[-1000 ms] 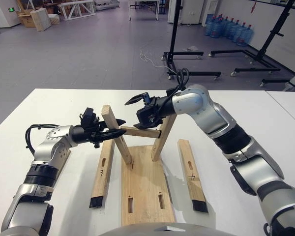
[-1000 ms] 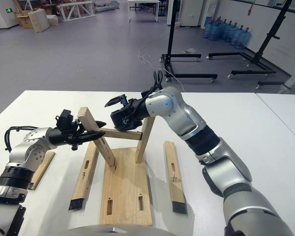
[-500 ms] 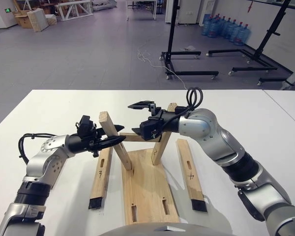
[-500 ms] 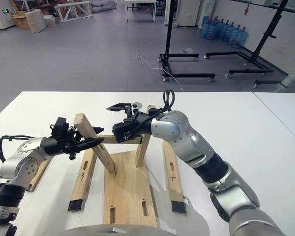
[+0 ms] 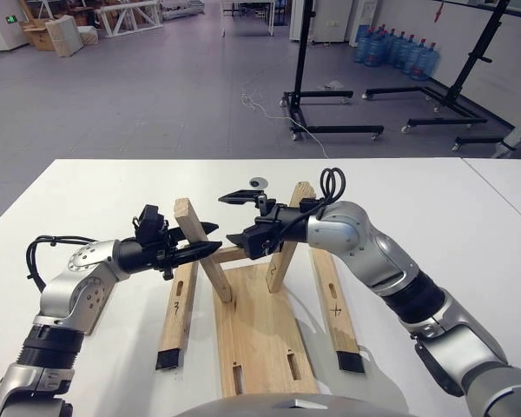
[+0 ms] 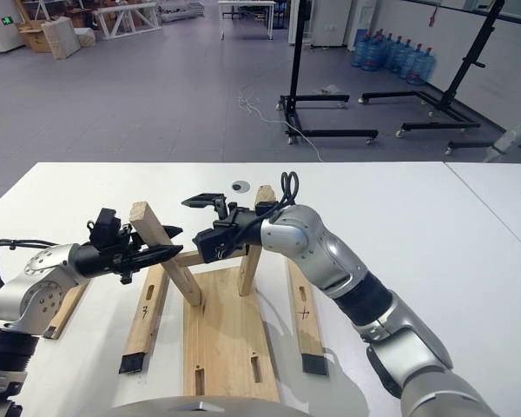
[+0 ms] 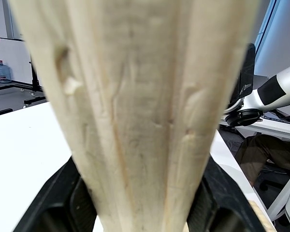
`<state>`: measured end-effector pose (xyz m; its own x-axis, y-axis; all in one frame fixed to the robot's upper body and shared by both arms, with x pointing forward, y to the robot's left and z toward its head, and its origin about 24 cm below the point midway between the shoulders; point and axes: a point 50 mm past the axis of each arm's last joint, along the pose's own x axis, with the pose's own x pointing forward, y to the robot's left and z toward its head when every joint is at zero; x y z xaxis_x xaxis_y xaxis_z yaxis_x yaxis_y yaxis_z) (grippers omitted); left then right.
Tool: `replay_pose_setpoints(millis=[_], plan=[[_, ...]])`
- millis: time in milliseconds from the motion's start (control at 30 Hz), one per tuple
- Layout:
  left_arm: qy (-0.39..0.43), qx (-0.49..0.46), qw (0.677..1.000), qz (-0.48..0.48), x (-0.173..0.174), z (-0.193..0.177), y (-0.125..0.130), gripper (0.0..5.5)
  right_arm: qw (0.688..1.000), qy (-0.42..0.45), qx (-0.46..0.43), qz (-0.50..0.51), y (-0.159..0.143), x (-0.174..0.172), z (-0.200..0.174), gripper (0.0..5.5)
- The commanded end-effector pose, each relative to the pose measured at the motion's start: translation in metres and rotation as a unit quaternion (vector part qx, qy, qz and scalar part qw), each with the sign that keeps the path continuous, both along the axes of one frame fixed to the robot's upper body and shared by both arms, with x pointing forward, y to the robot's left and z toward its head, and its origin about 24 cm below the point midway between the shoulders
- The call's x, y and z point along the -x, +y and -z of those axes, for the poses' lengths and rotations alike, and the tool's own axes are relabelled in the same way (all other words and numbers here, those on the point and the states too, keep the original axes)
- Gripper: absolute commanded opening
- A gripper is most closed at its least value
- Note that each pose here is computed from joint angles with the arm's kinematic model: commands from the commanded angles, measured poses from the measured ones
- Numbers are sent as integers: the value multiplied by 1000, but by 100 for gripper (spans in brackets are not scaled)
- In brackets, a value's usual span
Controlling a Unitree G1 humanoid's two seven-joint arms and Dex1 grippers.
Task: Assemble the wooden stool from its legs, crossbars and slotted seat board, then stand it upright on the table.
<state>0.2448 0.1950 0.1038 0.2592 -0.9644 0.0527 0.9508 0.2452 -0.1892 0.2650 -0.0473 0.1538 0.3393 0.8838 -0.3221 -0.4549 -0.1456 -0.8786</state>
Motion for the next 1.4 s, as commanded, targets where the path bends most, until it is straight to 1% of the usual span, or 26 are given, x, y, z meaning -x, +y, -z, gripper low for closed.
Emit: replay_pose_setpoints(millis=[33,100,133,200,267,333,400,467,533,567,633,700,767,800,833,867,967,1067,1133,1233,1300,1400], plan=[[134,-128,981,-57,13,64,10,201,989,135,55,9,-14,7,49,409],[130,-129,981,-57,10,64,11,201,996,92,-17,13,-14,-3,15,409],[128,-130,982,-56,9,63,11,201,996,65,-64,16,-15,-9,-9,409],[125,-132,982,-57,8,62,14,201,990,38,-137,14,-17,-13,-43,409],[122,-134,982,-59,7,61,17,201,965,35,-258,12,-26,-20,-90,409],[119,-139,981,-57,5,59,21,201,931,48,-361,28,-46,-32,-126,409],[116,-146,981,-52,3,57,23,201,911,60,-404,64,-66,-44,-140,409],[112,-153,981,-46,0,53,24,201,880,98,-437,159,-96,-64,-131,409],[108,-162,980,-43,-3,50,26,201,827,154,-474,260,-119,-73,-106,409],[107,-166,979,-44,-3,49,27,201,799,186,-490,294,-125,-73,-91,409],[104,-171,978,-51,-3,47,30,201,751,248,-492,363,-132,-62,-50,409],[107,-172,978,-54,0,47,32,201,704,285,-497,420,-138,-52,-21,409],[113,-176,976,-53,2,49,33,201,647,303,-513,476,-146,-50,-3,409],[114,-178,976,-53,2,49,34,201,633,322,-515,480,-141,-47,2,409],[115,-180,976,-52,1,49,34,201,629,343,-515,471,-132,-43,4,409],[115,-182,975,-46,1,48,32,201,632,385,-514,433,-112,-35,4,409],[110,-190,975,-27,-1,45,26,201,652,476,-493,325,-61,-9,-6,409],[102,-198,975,-7,-7,41,18,201,672,532,-445,260,-28,8,-12,409],[96,-203,975,3,-12,38,12,201,684,546,-415,250,-18,12,-11,409],[82,-212,973,34,-17,32,-1,201,700,535,-388,272,-10,10,-8,409],[73,-220,971,50,-16,30,-12,201,711,504,-386,302,-6,5,-7,409],[69,-227,970,49,-11,29,-23,201,716,463,-396,341,-5,-3,-5,409]])
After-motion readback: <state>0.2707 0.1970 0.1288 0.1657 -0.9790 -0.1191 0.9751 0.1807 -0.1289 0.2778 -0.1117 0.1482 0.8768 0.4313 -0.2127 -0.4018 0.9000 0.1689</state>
